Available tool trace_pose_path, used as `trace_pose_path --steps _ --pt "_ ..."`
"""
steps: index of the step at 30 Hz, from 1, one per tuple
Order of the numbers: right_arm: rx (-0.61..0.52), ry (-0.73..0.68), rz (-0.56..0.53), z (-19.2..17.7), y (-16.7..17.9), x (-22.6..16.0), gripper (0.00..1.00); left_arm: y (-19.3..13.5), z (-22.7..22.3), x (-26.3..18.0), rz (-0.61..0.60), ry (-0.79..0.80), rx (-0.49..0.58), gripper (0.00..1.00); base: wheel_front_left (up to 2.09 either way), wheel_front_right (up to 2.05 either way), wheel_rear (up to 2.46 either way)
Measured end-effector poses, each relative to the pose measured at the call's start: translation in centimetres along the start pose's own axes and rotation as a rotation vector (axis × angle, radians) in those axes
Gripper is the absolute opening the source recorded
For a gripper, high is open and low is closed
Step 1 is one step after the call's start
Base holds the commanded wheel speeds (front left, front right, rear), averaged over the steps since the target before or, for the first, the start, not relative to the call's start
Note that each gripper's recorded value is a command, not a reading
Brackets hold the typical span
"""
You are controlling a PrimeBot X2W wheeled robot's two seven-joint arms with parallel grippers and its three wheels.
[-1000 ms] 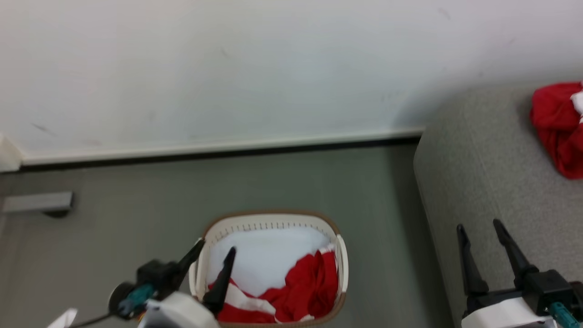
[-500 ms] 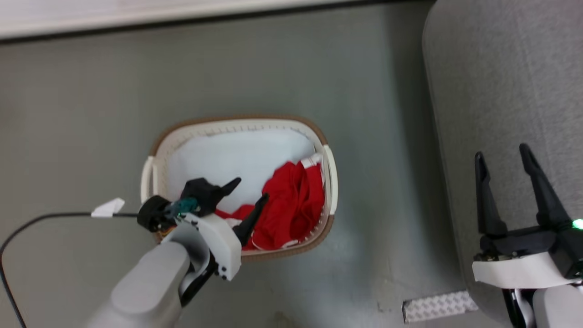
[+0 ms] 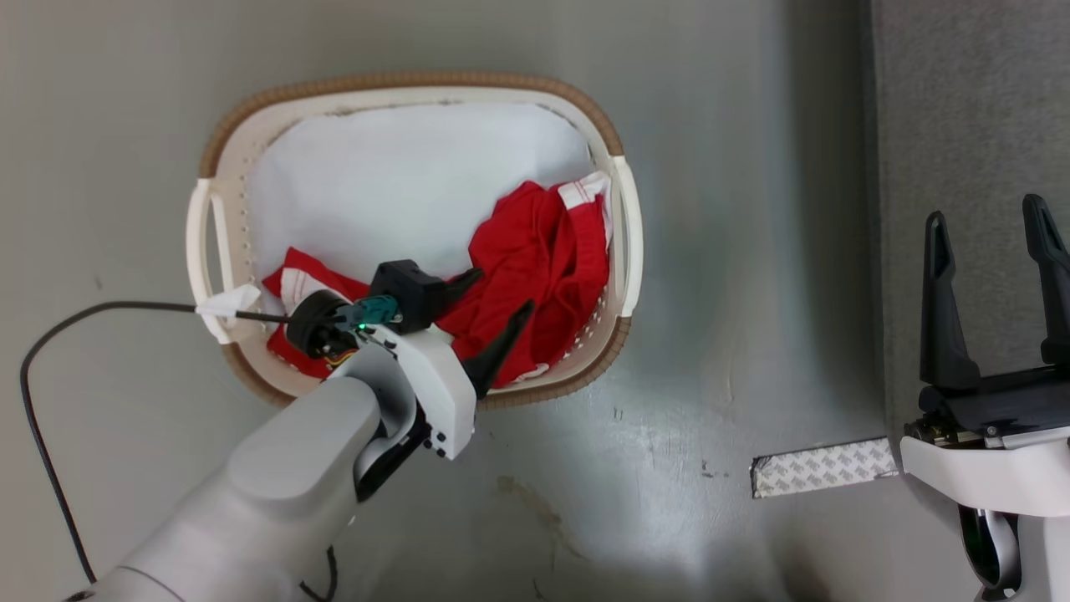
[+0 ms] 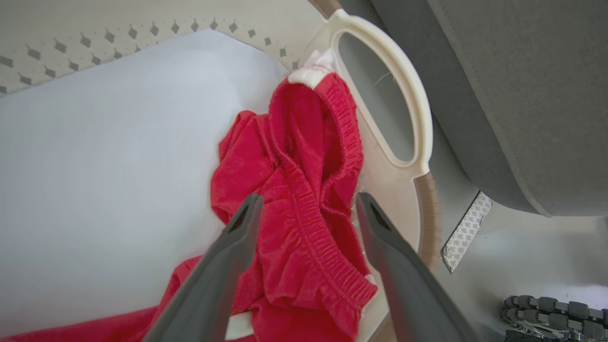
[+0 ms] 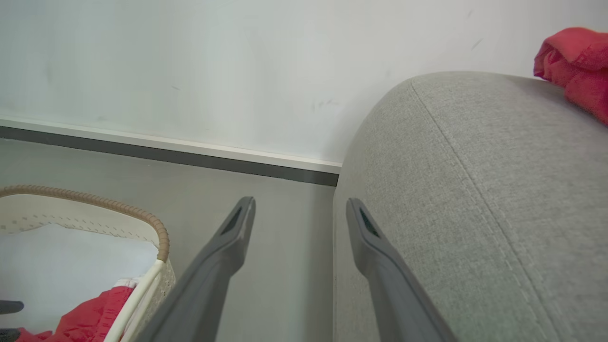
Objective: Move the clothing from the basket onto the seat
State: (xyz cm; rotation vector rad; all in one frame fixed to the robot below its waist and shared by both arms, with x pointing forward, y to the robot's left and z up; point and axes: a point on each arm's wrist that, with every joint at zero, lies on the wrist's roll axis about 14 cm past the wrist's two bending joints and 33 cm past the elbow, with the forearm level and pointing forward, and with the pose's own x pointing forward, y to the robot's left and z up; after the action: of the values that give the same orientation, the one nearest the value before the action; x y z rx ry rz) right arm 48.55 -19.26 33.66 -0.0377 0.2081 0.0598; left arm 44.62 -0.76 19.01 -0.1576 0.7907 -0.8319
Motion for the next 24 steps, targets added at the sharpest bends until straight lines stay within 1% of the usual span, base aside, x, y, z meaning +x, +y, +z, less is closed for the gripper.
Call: trace_pose_path --steps 4,10,17,24 --pt "0.019 0.028 -0.007 -1.3 -0.1 0.0 1.00 -1.0 -1.6 0.4 -0.057 0.044 -0.026 1.00 0.00 0.00 0.00" --pt "0.028 0.034 -0.022 -1.5 -0.6 -0.2 1.00 -2.3 -1.4 0.7 -0.124 0.056 -0.013 1.00 0.00 0.00 0.00" --pt "0.034 0.035 -0.040 -1.5 -1.2 -0.4 1.00 -1.6 -2.5 1.2 -0.118 0.104 0.010 1.00 0.00 0.00 0.00" --pt "0.035 0.048 -0.044 -2.3 -1.3 -0.3 1.00 -1.9 -4.2 1.8 -0.120 0.146 0.013 1.00 0.00 0.00 0.00"
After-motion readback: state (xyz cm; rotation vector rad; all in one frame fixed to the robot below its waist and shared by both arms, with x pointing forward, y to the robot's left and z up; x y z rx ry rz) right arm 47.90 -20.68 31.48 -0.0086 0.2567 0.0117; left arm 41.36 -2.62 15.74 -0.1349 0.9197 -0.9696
